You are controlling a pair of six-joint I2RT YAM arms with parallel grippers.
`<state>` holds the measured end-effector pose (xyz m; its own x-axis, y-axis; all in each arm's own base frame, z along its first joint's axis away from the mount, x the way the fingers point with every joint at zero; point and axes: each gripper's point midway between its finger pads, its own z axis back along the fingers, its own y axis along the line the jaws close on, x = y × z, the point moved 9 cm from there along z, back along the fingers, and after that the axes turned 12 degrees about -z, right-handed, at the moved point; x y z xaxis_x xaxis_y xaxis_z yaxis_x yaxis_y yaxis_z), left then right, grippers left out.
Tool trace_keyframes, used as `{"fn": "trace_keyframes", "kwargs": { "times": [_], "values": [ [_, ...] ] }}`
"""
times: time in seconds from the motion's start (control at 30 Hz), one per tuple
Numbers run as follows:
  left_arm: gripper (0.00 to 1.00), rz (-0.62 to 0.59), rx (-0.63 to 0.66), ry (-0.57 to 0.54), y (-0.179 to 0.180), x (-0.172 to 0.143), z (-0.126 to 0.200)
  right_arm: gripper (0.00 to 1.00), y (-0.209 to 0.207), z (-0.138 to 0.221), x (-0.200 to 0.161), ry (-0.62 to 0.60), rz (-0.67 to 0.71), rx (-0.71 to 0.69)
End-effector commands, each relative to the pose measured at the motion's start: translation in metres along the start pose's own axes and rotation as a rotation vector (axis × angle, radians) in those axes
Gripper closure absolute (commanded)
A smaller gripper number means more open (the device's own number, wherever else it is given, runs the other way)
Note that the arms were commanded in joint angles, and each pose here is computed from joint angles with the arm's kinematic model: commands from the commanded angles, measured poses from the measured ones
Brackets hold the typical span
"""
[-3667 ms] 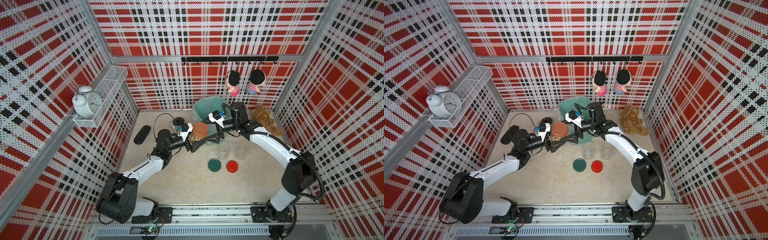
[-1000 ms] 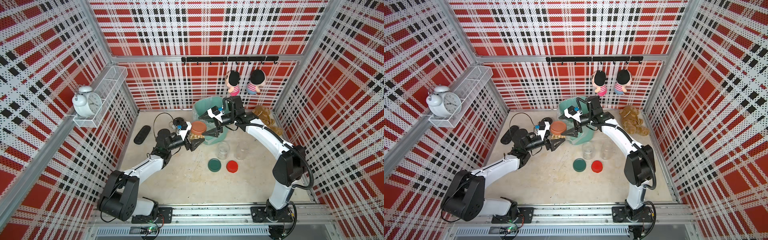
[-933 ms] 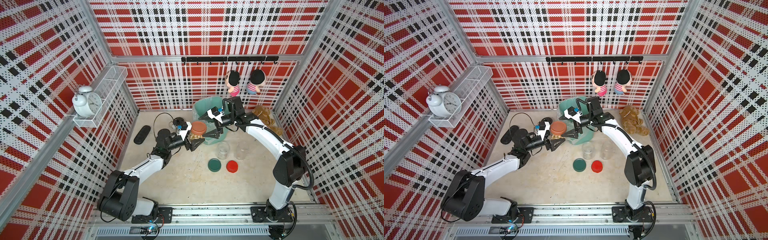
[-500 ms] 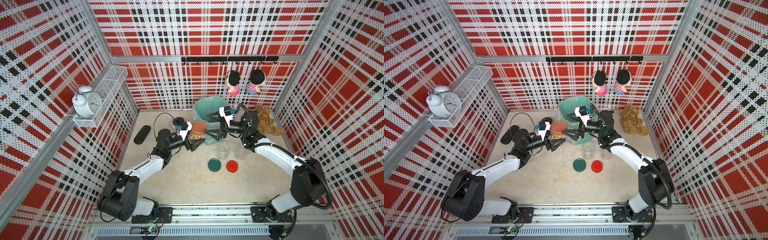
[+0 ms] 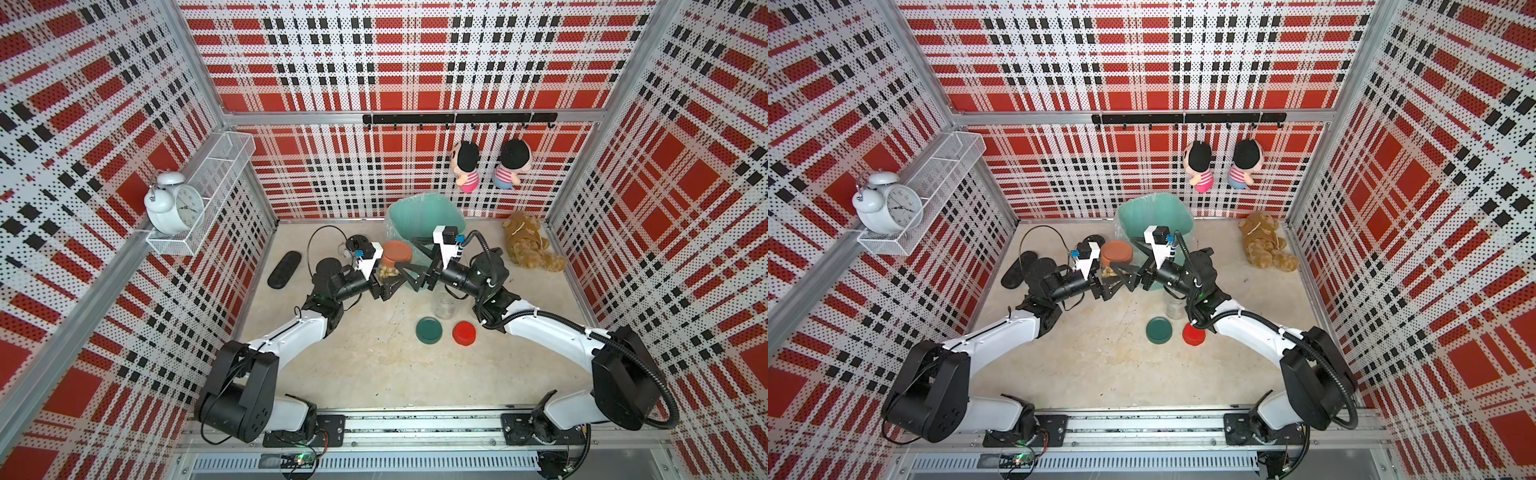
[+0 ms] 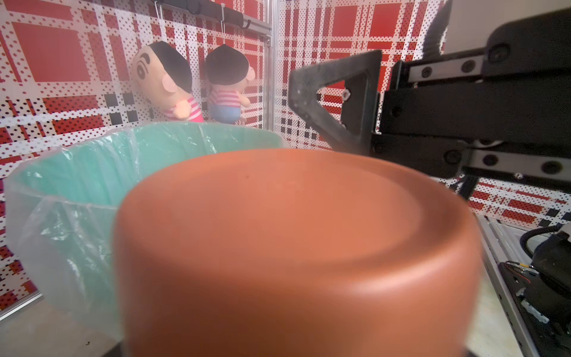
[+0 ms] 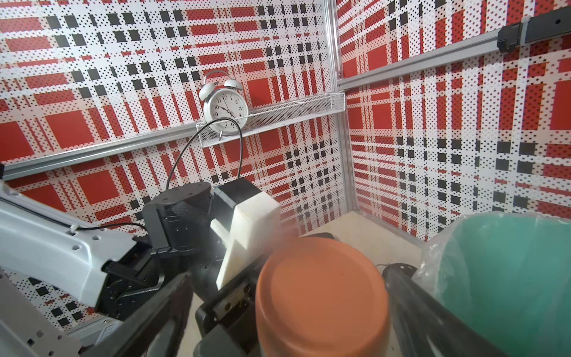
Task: Empty moldy peanuts from jars
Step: Unscrew the lid from the jar.
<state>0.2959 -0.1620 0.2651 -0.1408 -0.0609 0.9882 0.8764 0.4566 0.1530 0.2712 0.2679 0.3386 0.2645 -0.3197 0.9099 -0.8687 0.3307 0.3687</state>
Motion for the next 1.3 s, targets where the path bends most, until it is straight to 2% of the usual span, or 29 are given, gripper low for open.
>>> {"fn": "trace_keyframes", "kwargs": {
  "times": [0.0,0.23,0.53,0.97,1.27],
  "values": [
    [1.00,-0.099,0.017,-0.094,0.005,0.028,-0.002,0.00,-0.003,-0.012,-0.002,-0.007,0.004,-0.057],
    [1.00,-0.099,0.020,-0.095,0.004,0.028,-0.001,0.00,0.001,-0.028,-0.021,0.054,0.026,-0.135],
    [1.00,-0.104,0.020,-0.097,0.004,0.029,-0.001,0.00,-0.007,-0.036,-0.028,0.098,0.031,-0.188],
    [1.00,-0.097,0.014,-0.096,0.004,0.028,-0.001,0.00,-0.010,-0.039,-0.028,0.089,0.050,-0.216],
    [1.00,-0.088,0.004,-0.091,0.002,0.026,-0.003,0.05,-0.011,-0.042,-0.030,0.087,0.038,-0.199]
  ]
}}
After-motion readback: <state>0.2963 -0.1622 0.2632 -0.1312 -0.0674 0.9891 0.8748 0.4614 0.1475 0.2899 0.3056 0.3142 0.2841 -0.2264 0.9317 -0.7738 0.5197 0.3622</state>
